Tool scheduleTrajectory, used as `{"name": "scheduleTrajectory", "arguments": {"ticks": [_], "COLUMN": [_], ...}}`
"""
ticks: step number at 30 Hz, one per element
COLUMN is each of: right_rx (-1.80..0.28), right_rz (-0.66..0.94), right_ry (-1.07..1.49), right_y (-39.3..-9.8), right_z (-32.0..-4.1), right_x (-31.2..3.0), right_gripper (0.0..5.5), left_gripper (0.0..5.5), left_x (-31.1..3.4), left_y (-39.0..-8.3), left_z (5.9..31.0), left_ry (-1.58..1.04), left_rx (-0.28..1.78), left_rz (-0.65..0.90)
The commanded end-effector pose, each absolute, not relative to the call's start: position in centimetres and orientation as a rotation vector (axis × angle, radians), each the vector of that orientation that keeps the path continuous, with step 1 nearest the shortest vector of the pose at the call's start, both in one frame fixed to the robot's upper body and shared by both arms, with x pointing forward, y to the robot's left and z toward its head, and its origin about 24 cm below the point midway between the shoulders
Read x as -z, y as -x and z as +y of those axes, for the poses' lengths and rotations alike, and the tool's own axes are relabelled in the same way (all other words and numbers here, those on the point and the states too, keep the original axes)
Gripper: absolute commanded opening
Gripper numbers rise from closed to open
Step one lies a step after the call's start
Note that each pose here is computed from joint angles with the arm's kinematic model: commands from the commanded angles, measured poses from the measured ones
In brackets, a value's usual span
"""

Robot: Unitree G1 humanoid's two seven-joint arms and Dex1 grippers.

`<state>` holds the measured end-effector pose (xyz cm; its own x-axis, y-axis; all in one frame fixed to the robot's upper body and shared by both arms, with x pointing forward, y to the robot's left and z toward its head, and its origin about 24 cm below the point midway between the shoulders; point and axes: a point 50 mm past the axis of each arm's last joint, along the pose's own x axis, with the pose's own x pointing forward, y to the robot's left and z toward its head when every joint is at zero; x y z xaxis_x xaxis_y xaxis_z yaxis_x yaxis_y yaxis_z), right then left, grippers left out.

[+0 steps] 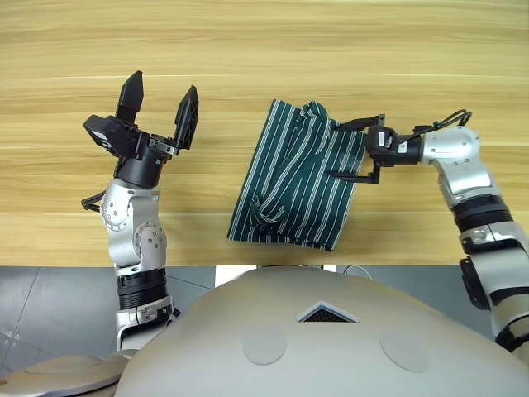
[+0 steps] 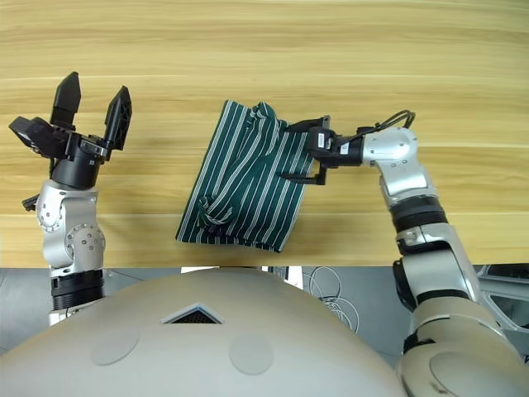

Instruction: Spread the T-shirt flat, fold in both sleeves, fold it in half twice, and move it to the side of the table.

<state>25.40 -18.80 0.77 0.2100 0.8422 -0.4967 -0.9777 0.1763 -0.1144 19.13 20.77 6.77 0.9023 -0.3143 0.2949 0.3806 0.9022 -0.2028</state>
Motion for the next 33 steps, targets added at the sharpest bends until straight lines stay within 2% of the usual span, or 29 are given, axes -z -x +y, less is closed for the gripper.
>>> {"name": "scheduleTrajectory", "arguments": {"ticks": [1, 13, 24, 26, 29, 33], "right_rx": [-1.329, -1.407, -1.2, -1.147, -1.092, -1.066], "right_rz": [0.379, 0.23, 0.217, 0.18, 0.105, 0.076], "right_ry": [0.48, 0.445, 0.339, 0.335, 0.306, 0.263], "right_y": [-26.3, -27.0, -31.4, -32.1, -32.2, -29.9], "right_z": [-17.2, -12.6, -7.3, -8.1, -10.9, -14.6], "right_x": [-0.4, -2.5, -2.3, -2.9, -4.3, -4.9], "right_gripper": [5.22, 5.22, 5.22, 5.22, 5.22, 5.22], "left_gripper": [5.38, 5.38, 5.38, 5.38, 5.38, 5.38], "left_x": [-7.0, -6.3, -5.4, -5.3, -5.3, -5.3], "left_y": [-19.2, -19.1, -19.0, -19.0, -18.8, -18.4], "left_z": [20.6, 20.4, 21.1, 20.9, 20.8, 20.4], "left_ry": [0.264, 0.287, 0.324, 0.327, 0.33, 0.332], "left_rx": [0.378, 0.377, 0.349, 0.352, 0.347, 0.347], "left_rz": [-0.274, -0.263, -0.262, -0.262, -0.264, -0.26]}}
